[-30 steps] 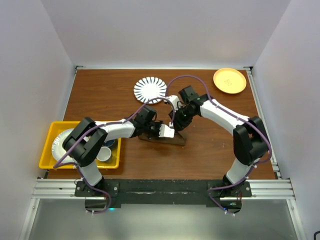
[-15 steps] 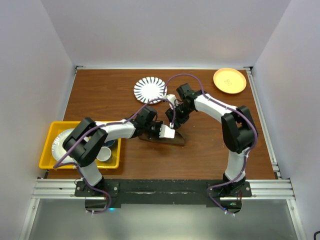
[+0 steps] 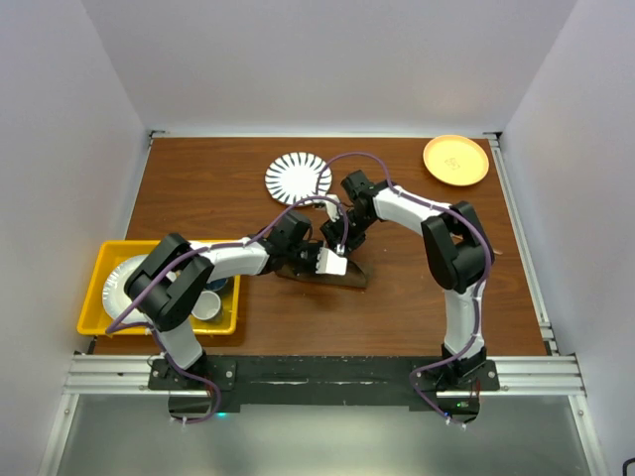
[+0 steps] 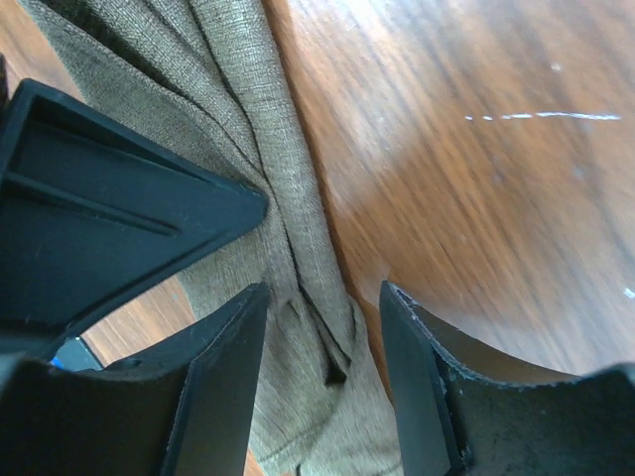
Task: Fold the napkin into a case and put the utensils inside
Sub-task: Pick up the smaller rectangle-folded napkin from the center of the board.
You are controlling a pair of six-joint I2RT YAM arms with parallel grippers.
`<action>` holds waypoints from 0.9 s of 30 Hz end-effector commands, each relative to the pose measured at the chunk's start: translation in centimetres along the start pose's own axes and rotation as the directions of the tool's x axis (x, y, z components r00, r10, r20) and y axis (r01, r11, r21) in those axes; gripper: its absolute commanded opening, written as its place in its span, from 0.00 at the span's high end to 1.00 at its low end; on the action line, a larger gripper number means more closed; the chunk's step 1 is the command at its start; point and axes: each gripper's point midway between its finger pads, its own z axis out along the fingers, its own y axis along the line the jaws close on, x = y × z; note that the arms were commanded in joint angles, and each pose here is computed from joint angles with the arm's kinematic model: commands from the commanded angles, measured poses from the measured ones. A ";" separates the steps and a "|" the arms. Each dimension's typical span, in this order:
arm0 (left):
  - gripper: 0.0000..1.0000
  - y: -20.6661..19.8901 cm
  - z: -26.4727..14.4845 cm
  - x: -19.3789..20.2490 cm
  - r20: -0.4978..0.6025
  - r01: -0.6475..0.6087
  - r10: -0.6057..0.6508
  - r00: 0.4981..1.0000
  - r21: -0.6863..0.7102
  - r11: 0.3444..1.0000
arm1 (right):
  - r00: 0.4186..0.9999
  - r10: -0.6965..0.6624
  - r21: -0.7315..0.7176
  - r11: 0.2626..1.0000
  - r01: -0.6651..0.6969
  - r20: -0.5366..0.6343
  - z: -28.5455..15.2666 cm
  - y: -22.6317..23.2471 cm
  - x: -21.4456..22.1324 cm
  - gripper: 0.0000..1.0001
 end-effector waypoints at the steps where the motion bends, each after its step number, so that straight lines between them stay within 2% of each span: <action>1: 1.00 -0.2 -0.4 0.2 -0.009 -0.020 0.020 1.000 -0.007 1.000 | 1.000 -0.013 -0.079 0.997 0.014 0.015 0.1 1.4 -1.0 0.49; 9: 1.00 0.4 -0.3 -0.3 0.003 -0.035 0.035 0.999 -0.032 0.999 | 1.000 0.011 -0.167 0.986 -0.016 -0.027 1.3 2.1 0.0 0.55; 16: 1.00 0.4 -0.2 -0.3 -0.001 -0.036 0.036 0.999 -0.039 0.999 | 0.998 0.021 -0.193 0.981 -0.032 -0.059 1.9 2.1 0.4 0.67; 17: 1.00 0.4 -0.2 -0.2 -0.003 -0.034 0.034 0.999 -0.040 0.999 | 0.998 0.023 -0.194 0.980 -0.035 -0.064 2.0 2.0 0.5 0.70; 18: 1.00 0.4 -0.2 -0.2 -0.003 -0.035 0.035 0.999 -0.042 0.999 | 0.998 0.020 -0.194 0.980 -0.033 -0.067 2.1 2.0 0.5 0.81; 20: 1.00 0.5 -0.2 -0.3 -0.001 -0.035 0.035 0.999 -0.045 0.998 | 0.998 0.015 -0.194 0.981 -0.028 -0.068 2.1 2.0 0.4 0.96; 21: 1.00 0.6 -0.3 -0.3 0.000 -0.032 0.032 0.999 -0.050 0.998 | 0.998 0.013 -0.193 0.981 -0.026 -0.065 2.0 2.0 0.3 1.00; 25: 0.99 1.2 -0.5 -0.6 0.010 -0.010 0.011 1.000 -0.087 0.996 | 0.999 -0.004 -0.174 0.985 -0.004 -0.043 1.5 1.9 -0.4 1.00; 27: 0.86 1.8 -1.2 -1.1 0.020 0.008 -0.005 1.000 -0.117 0.993 | 1.000 -0.016 -0.148 0.989 0.012 -0.025 0.8 1.7 -0.7 1.00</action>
